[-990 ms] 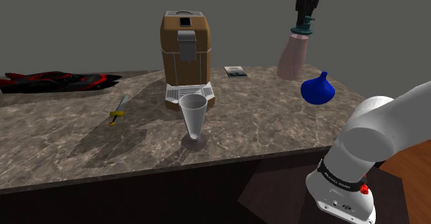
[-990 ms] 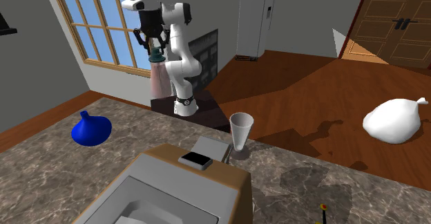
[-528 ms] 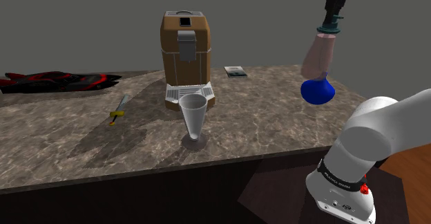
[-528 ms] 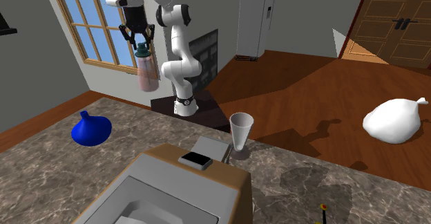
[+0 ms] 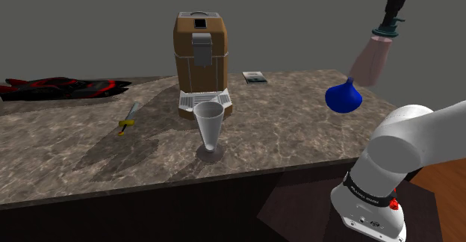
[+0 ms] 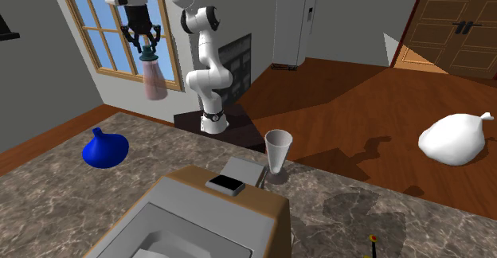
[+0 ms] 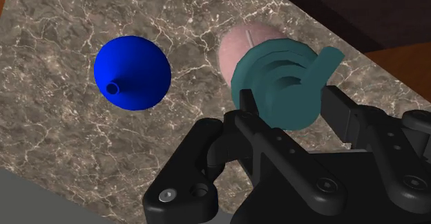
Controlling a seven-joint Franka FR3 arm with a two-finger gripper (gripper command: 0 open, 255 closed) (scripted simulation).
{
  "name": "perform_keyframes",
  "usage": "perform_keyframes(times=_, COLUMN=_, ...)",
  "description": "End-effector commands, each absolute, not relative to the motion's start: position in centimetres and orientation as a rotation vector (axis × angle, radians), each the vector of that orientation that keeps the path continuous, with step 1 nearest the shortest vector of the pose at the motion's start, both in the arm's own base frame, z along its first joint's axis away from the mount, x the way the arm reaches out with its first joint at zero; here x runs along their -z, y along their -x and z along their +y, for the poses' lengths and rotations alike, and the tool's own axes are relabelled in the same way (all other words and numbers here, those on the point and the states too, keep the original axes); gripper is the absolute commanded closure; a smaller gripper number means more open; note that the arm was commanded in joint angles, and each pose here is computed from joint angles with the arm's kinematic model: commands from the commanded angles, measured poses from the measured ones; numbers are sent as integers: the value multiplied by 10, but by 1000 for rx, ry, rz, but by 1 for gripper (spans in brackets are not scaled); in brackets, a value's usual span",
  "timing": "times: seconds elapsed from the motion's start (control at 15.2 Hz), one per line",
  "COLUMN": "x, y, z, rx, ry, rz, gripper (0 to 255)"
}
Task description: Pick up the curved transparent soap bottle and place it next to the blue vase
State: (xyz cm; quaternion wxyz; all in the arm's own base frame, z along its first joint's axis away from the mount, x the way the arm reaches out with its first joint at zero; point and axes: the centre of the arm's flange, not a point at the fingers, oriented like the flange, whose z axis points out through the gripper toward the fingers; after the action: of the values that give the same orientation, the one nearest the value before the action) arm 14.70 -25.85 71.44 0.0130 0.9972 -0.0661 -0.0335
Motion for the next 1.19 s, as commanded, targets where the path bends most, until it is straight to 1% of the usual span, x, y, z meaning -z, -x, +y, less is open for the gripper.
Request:
perform_keyframes(times=0.0, x=-717, y=-123, z=-276, rx=105, ry=-3107, rz=-205, gripper=255)
perform_keyframes(times=0.79, x=-725, y=2, z=-370, rx=105, ry=-3107, rz=-205, gripper=255)
perform_keyframes(times=1.12, x=-699, y=2, z=-370, rx=105, ry=-3107, rz=-205, gripper=255)
